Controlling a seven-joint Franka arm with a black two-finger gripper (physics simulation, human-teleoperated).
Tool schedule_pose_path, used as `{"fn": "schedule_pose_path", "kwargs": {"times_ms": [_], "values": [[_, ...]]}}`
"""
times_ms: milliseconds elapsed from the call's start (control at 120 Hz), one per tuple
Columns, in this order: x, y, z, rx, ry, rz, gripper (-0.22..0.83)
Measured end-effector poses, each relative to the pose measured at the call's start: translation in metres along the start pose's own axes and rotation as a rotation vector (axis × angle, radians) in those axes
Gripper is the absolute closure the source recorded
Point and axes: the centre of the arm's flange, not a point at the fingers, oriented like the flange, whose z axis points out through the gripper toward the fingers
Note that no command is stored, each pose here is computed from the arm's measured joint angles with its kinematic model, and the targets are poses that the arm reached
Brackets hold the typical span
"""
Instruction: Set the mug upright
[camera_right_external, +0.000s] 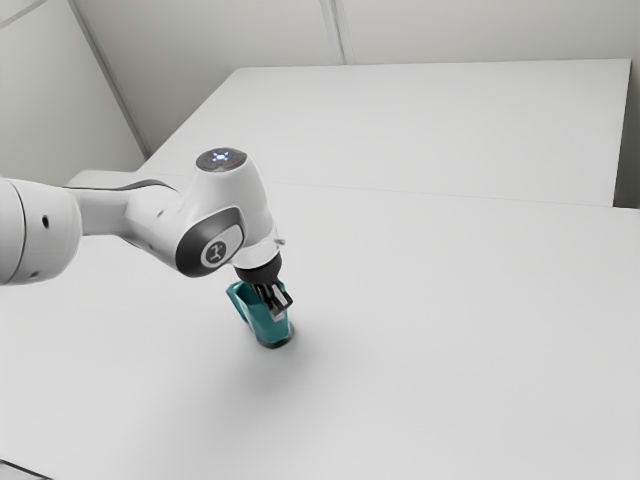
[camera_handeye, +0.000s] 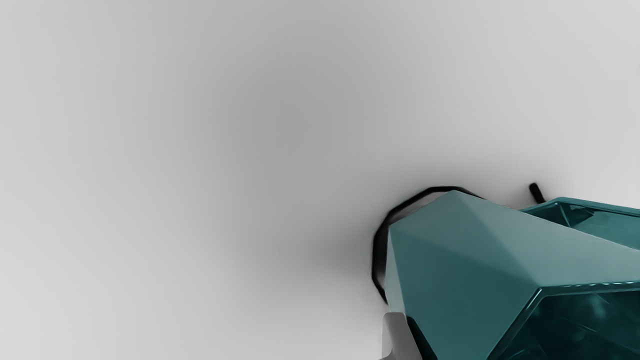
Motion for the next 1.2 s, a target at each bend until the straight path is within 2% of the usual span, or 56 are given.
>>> {"fn": "schedule_pose_path", "kwargs": {"times_ms": [100,300,392,492,800,950,1200], "values": [[0.0,0.001,0.0,-0.001,-0.001,-0.001,0.77],[0.001,-0.001,-0.003,-0.014,0.003,0.012,0.34],[0.002,-0.003,-0.006,-0.019,0.001,0.018,0.22],[0.004,-0.004,-0.02,-0.03,-0.012,0.02,0.14],[0.001,-0.007,-0.08,-0.057,-0.062,0.021,0.03],[-0.014,0.026,-0.139,-0.07,-0.095,-0.036,0.02],[-0.013,0.1,-0.195,-0.063,-0.068,-0.167,0.01]]}}
